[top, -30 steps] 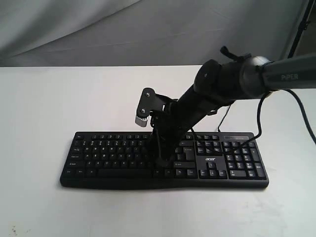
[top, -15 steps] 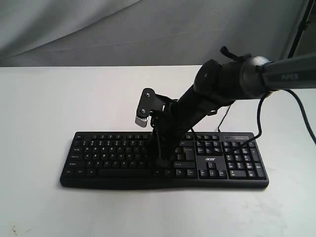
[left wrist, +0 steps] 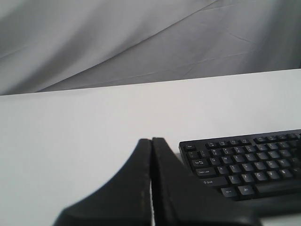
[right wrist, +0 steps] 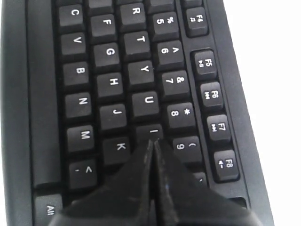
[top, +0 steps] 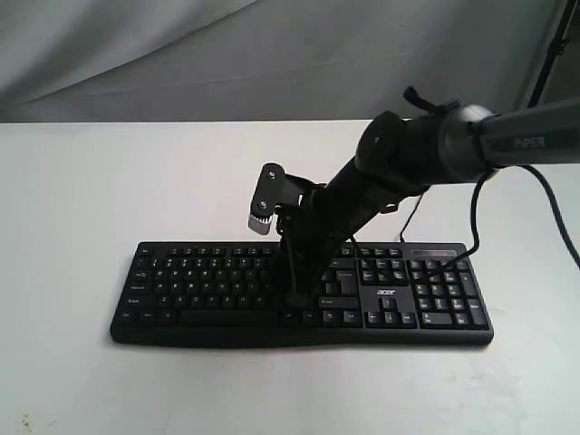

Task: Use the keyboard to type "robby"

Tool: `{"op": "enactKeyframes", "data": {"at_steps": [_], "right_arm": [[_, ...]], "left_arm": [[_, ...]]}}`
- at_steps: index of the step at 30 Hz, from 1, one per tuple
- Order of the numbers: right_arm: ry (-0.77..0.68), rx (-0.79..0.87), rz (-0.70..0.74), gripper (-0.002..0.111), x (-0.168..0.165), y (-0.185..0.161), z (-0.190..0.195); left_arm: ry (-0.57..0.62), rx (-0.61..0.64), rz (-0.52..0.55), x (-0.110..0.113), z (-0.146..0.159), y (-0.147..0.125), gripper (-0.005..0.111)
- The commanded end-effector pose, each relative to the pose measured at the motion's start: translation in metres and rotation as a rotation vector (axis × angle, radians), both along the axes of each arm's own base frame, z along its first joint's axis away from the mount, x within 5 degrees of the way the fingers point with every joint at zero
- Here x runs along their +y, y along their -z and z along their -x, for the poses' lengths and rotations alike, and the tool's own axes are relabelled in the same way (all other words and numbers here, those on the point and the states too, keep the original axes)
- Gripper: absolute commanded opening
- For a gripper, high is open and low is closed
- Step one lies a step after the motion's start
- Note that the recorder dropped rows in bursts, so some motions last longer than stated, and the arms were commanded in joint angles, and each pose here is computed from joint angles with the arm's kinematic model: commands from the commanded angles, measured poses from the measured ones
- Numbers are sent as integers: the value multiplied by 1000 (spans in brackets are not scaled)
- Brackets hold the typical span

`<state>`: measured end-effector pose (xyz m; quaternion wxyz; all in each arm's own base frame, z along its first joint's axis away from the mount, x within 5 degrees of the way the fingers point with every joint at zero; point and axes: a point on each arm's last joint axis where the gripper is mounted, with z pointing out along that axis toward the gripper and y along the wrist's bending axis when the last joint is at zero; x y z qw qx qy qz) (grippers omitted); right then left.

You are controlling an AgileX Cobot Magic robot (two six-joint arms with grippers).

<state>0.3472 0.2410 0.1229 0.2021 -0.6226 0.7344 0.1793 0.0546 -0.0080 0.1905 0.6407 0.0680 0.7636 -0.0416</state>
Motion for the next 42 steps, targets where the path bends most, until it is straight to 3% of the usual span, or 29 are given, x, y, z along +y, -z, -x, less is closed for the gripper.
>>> {"op": "enactKeyframes", "data": {"at_steps": [1,19,25,42], "right_arm": [[-13,-38,-13,0,1,-16,2],[-76,-67,-87,0,55,-22,37],[-60,-44,-68,0,56,-8,35],[-61,-37,-69,0,57,-8,37]], "left_arm": [[6,-5,-1,0,0,1,0],[6,-5,-1,0,0,1,0],[6,-5,-1,0,0,1,0],[6,-5,-1,0,0,1,0]]}}
